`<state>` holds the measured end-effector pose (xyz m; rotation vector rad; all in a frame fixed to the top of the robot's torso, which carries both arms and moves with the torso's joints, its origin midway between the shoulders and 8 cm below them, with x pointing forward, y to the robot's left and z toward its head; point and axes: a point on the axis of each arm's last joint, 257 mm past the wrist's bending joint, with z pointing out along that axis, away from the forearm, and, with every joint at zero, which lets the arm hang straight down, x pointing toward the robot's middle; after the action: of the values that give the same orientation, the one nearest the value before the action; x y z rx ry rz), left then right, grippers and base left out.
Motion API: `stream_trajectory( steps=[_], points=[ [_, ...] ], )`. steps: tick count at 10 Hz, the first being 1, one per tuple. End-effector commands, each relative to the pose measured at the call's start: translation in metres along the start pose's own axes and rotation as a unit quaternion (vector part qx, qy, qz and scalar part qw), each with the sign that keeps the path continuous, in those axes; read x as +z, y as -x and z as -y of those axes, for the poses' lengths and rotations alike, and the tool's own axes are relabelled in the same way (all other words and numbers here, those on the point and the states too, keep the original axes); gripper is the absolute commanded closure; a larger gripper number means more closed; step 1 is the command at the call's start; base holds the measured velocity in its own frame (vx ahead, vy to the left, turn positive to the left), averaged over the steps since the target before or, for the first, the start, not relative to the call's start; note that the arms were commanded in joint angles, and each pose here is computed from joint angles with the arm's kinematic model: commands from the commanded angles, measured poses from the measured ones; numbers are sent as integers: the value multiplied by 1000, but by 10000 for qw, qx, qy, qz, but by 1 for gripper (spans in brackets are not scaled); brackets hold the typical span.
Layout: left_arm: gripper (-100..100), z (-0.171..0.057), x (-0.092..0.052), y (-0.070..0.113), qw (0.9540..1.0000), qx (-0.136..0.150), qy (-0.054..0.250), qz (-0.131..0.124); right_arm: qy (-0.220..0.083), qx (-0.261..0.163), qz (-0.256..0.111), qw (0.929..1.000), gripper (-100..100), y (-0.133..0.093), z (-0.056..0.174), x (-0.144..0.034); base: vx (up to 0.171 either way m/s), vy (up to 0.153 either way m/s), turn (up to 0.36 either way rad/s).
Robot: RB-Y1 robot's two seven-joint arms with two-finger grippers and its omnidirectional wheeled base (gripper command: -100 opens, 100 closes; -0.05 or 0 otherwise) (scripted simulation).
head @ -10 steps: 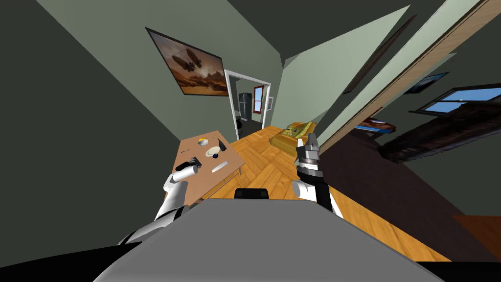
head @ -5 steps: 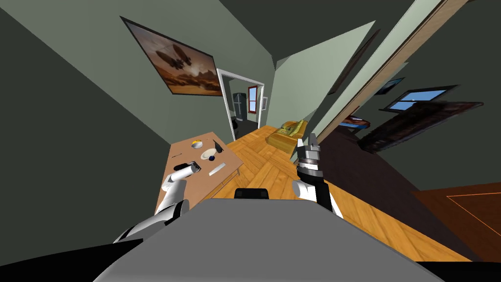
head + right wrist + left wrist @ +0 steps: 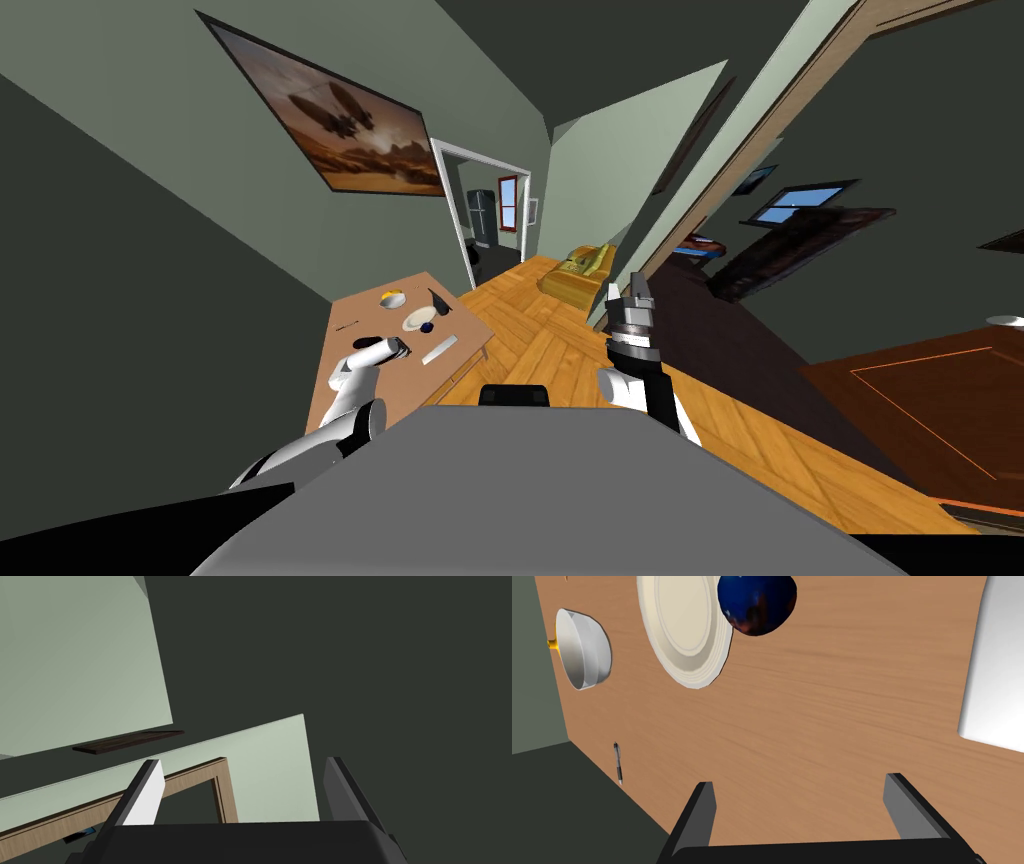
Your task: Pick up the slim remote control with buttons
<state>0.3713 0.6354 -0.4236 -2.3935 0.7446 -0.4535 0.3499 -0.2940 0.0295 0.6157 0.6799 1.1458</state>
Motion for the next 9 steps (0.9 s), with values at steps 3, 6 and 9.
stream_trajectory(
  steps=[3,6,9],
  points=[
    [-100,-34,8,19,9967,-378,685,232,0,0,0,10000,0,0,0,0,-4,30,-166],
    [-100,-55,9,27,9924,-531,1055,342,0,0,0,10000,0,0,0,0,-5,24,-142],
    [-100,-80,7,32,9836,-748,1574,471,0,0,0,10000,0,0,0,0,-3,20,-159]
  ],
)
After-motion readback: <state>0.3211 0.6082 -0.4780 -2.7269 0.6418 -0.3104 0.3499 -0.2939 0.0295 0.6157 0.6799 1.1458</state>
